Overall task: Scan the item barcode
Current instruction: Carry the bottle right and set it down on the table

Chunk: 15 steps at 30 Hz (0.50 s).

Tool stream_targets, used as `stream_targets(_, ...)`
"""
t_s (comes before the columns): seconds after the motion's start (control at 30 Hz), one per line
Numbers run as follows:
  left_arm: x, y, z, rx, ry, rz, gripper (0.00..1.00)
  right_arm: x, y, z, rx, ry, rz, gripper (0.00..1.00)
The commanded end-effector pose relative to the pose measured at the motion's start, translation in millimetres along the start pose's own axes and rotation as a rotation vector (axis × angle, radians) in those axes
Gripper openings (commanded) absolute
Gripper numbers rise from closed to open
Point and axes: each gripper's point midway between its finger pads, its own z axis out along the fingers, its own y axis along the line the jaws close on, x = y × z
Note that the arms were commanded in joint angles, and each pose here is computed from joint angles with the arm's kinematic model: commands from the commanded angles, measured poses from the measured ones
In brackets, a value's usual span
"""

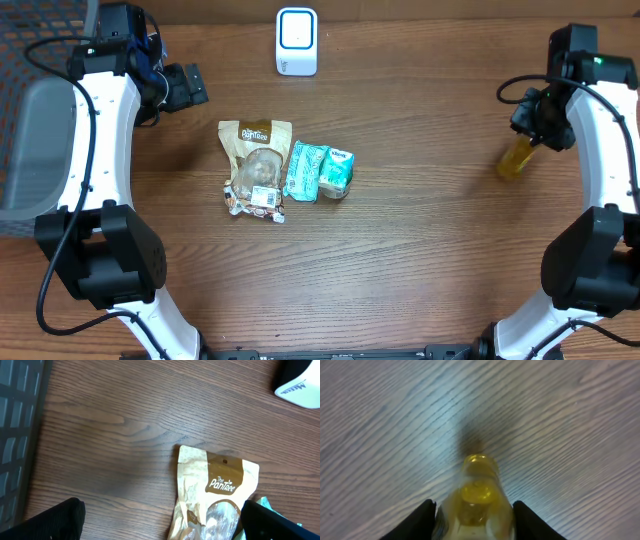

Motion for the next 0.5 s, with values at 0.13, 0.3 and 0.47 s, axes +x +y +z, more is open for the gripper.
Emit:
stream_targets(0.13,-3.4,-7.2,-9.1,0.019,-0.021,0.025,1.00,-1.4,1.7,3.5,-0.017,-0.019,0.015,0.52)
stream_targets(0.3,-3.4,-7.2,-9.1,0.019,-0.021,0.025,1.00,-1.5,1.8,3.6,-0.017,-0.019,0.015,0.66)
stream_targets(0.47,-3.4,-7.2,-9.1,0.019,-0.021,0.025,1.00,-0.8,1.6,3.6,-0.016,-0.016,0.015,0.70)
